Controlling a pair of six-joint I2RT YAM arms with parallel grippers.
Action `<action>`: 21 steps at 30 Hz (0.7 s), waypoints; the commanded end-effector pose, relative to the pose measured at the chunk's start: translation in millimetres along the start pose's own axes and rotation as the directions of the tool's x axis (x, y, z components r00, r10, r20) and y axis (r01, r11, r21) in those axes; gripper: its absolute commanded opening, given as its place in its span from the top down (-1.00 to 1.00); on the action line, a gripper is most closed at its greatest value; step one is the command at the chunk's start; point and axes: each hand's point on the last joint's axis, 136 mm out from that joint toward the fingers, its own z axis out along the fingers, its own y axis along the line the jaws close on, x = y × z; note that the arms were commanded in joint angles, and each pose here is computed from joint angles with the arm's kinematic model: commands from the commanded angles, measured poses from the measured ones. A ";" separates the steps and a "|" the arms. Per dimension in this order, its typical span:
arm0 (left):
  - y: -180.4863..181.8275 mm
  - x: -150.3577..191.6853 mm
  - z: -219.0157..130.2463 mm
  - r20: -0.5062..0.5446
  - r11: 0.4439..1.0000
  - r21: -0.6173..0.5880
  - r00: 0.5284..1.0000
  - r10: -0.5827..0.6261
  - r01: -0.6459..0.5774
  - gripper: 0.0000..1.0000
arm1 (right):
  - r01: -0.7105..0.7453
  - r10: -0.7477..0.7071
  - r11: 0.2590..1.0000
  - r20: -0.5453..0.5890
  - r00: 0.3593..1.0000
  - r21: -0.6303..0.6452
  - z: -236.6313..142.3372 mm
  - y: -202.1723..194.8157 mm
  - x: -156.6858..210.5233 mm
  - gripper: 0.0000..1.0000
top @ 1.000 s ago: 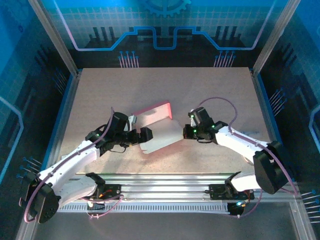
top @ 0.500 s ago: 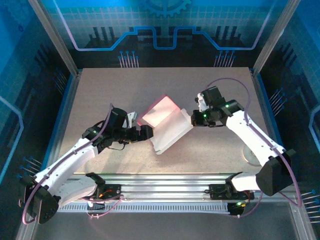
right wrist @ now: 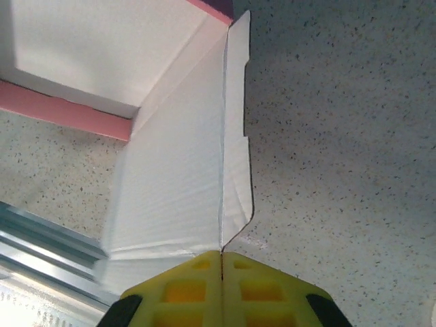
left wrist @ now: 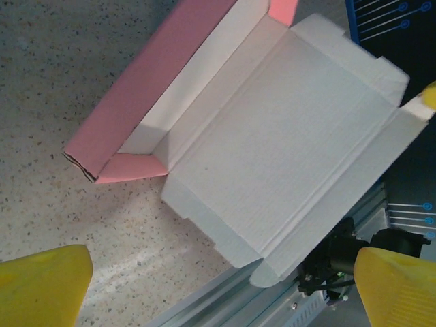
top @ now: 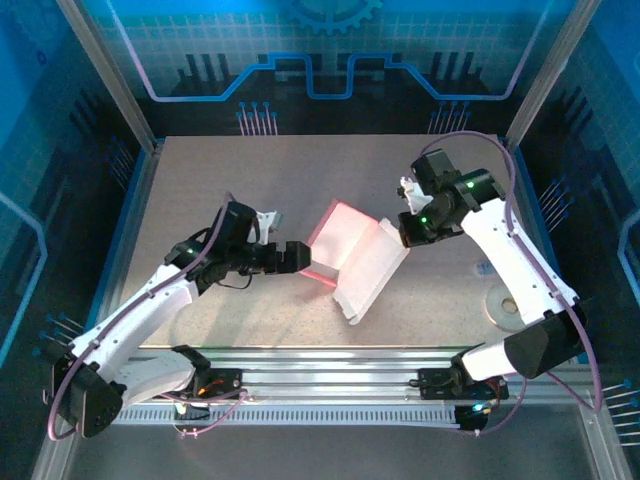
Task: Fold the paper box
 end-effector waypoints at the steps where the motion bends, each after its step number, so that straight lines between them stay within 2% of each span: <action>1: -6.6 -24.6 1.6 0.069 0.977 -0.008 0.975 0.211 -0.211 -0.99 | 0.038 -0.039 0.999 -0.064 0.997 -0.019 -10.1 0.2 15.2 1.00; 4: -6.0 -40.7 6.9 0.072 0.951 -0.026 0.948 0.310 -0.309 -0.99 | 0.066 -0.068 0.997 -0.101 0.993 -0.028 -6.8 0.9 20.2 1.00; 9: -22.1 -62.9 30.2 0.055 0.928 0.088 0.932 0.359 -0.362 -0.99 | 0.078 -0.082 0.996 -0.126 0.989 -0.039 -1.9 2.1 21.7 1.00; 14: -41.1 -76.0 55.1 0.033 0.897 0.219 0.922 0.386 -0.383 -0.99 | 0.084 -0.088 0.996 -0.123 0.988 -0.044 0.3 2.7 21.0 1.00; 21: -39.9 -93.5 80.3 0.007 0.893 0.260 0.925 0.379 -0.368 -0.97 | 0.099 -0.104 0.994 -0.127 0.987 -0.043 1.3 2.0 22.1 1.00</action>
